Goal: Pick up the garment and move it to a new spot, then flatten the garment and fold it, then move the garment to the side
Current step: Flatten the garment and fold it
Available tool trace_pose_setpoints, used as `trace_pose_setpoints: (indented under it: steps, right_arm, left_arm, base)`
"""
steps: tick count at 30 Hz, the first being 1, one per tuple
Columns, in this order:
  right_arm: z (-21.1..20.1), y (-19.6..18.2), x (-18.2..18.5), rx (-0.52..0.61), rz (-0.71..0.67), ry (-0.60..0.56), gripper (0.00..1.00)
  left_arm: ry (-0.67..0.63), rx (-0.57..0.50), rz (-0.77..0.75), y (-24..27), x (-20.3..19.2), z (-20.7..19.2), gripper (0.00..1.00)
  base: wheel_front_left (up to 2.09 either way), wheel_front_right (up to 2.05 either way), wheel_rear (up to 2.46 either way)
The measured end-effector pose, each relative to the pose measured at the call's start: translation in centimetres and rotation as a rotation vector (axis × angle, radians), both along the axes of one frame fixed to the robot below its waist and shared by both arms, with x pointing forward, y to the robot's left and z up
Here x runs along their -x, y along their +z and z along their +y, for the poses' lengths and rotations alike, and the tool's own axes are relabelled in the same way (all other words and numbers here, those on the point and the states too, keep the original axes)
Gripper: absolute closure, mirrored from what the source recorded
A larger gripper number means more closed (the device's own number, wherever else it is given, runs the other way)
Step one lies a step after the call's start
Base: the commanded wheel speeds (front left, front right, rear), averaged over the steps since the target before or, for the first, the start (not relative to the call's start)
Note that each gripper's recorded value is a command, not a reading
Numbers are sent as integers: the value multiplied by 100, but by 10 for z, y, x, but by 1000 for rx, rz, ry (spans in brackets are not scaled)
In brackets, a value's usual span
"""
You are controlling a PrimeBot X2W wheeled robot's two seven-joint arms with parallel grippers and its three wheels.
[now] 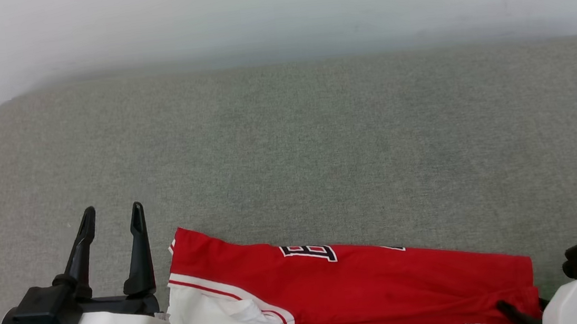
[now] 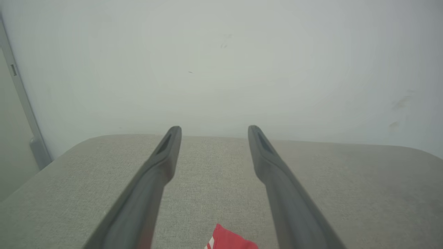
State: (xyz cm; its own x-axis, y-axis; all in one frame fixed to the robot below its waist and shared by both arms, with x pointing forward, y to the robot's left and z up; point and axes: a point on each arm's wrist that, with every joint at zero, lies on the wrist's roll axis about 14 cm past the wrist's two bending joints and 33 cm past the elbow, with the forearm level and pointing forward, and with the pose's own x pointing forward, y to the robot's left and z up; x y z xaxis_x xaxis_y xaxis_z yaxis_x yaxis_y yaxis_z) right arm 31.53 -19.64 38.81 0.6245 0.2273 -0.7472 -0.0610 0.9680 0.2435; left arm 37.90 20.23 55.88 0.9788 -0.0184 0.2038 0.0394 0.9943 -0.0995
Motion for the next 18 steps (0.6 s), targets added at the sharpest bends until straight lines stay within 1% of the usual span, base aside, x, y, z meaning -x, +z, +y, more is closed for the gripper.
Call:
trace_pose_setpoints:
  steps: [7, 8, 9, 10, 11, 15, 18]
  right_arm:
    - [16, -29, 1, -40, 99, 38, 0]
    - [18, -30, 1, -44, 107, 42, 18]
    - [19, -32, 2, -49, 115, 46, 58]
    - [21, -33, 2, -52, 119, 48, 72]
    - [21, -34, 2, -54, 121, 51, 100]
    - [26, -31, 1, -68, 96, 53, 100]
    - [24, -20, -4, -65, 44, 47, 100]
  left_arm:
    - [7, -8, 33, -13, -8, 5, 0]
    - [7, -7, 38, -15, -9, 5, 0]
    - [9, -5, 42, -16, -10, 6, 0]
    - [10, -2, 43, -17, -10, 5, 0]
    - [10, 0, 45, -18, -11, 5, 0]
    - [7, 5, 45, -19, -12, 3, 0]
    - [1, 4, 38, -17, -11, 2, 0]
  base:
    - [0, 0, 0]
    - [0, 0, 0]
    - [0, 0, 0]
    - [0, 0, 0]
    - [0, 0, 0]
    - [0, 0, 0]
    - [0, 0, 0]
